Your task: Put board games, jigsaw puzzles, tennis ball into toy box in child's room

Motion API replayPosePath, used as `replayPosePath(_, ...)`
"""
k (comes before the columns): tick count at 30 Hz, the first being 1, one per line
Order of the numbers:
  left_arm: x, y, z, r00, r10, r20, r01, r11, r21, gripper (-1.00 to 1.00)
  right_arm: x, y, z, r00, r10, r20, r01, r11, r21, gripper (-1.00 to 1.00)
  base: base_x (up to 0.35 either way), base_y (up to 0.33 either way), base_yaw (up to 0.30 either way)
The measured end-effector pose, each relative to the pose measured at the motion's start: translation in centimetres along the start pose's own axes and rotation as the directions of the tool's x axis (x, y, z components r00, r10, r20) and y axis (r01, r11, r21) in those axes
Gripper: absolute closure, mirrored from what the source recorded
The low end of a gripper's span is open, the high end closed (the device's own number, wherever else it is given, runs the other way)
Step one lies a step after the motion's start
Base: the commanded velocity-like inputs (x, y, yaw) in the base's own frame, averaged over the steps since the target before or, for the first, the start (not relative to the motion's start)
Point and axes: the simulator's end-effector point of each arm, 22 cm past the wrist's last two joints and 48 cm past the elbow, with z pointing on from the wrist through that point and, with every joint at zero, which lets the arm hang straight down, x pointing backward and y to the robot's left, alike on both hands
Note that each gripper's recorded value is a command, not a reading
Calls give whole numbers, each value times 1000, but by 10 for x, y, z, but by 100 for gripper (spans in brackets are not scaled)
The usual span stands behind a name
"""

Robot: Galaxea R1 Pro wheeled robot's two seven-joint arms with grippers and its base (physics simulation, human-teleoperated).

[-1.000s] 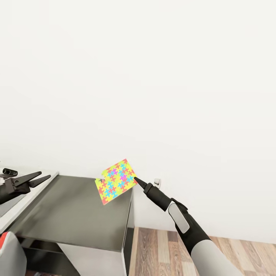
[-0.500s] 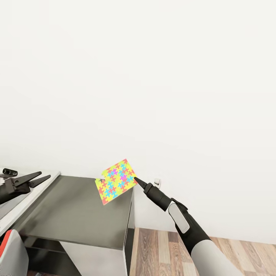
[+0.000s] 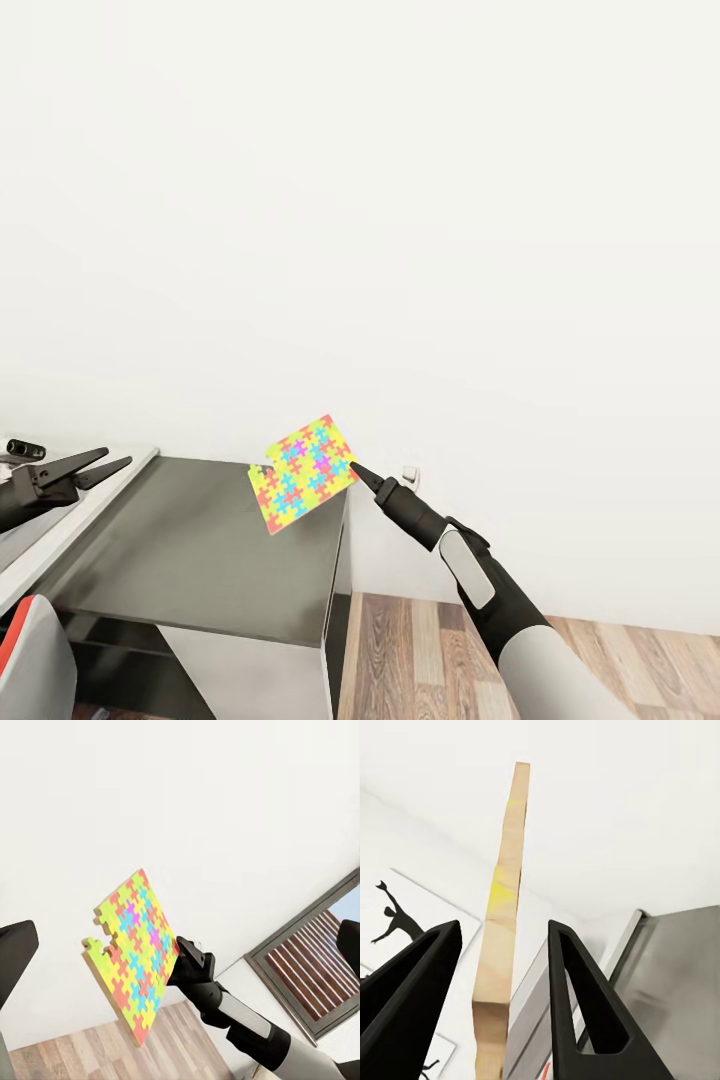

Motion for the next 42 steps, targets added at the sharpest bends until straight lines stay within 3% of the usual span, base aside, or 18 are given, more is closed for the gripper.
replayPosePath(9,-6,-1,-6,1000,5,21,-5,1000,-4,-100,-3,14,9,1000,-18,-11,18,1000,-13,100,0,0,0)
replayPosePath(12,-8,0,-8,1000,1,30,-1,1000,-7,-100,17,-5,15,996,9,-87,0,995,104,100,0,0,0)
replayPosePath(15,-13,-2,-12,999,5,38,-5,1000,-10,-100,35,-25,16,982,71,-173,-29,971,236,100,0,0,0)
replayPosePath(19,-35,-7,-34,998,57,20,-56,996,-66,-100,17,15,35,975,68,-213,-27,981,190,100,0,0,0)
replayPosePath(28,-52,-13,-50,995,103,-4,-102,988,-113,-100,-10,61,47,983,12,-183,7,995,101,100,0,0,15)
replayPosePath(42,-57,-21,-56,992,123,-10,-124,985,-122,-100,-6,86,59,984,0,-177,10,998,56,100,0,0,214)
